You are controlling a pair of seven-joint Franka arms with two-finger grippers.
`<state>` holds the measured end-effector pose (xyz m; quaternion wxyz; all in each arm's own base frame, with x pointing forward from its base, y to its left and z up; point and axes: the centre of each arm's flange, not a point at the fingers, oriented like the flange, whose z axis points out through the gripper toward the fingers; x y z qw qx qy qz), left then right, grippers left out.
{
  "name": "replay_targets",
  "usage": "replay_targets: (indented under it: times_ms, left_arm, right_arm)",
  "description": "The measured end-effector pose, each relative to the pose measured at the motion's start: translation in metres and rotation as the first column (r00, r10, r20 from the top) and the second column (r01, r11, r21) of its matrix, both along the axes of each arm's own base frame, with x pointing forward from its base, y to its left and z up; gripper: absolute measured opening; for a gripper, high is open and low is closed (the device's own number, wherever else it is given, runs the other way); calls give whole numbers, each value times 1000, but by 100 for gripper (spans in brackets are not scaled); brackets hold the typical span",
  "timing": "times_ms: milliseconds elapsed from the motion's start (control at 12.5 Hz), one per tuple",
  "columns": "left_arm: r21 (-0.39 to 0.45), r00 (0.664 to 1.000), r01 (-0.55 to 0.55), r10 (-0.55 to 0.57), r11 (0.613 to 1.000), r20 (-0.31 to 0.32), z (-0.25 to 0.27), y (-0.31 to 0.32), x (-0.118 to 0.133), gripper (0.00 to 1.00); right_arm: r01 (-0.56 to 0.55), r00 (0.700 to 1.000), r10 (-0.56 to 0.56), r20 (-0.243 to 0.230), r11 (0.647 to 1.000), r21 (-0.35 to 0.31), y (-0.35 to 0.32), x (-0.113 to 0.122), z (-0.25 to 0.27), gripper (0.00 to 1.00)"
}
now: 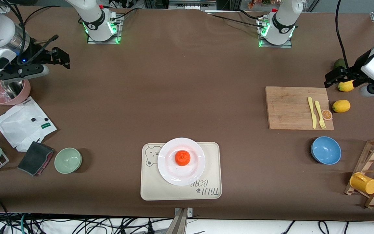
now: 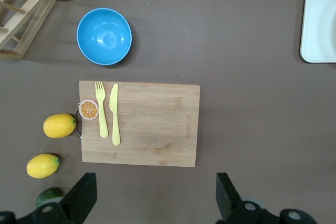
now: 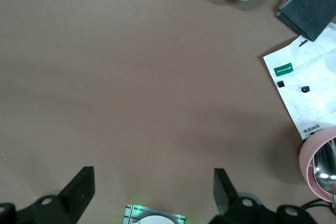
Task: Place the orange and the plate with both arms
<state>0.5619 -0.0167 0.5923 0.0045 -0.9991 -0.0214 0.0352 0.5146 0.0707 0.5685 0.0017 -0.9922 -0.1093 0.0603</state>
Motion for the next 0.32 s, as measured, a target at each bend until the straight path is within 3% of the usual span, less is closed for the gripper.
replay_targets:
  times_ms: [321]
  left_arm:
    - [0, 1000, 0, 0, 1000, 0, 0, 0, 0, 100]
  right_arm:
    - [15, 1000, -15, -1, 1000, -3, -8, 1, 1, 100]
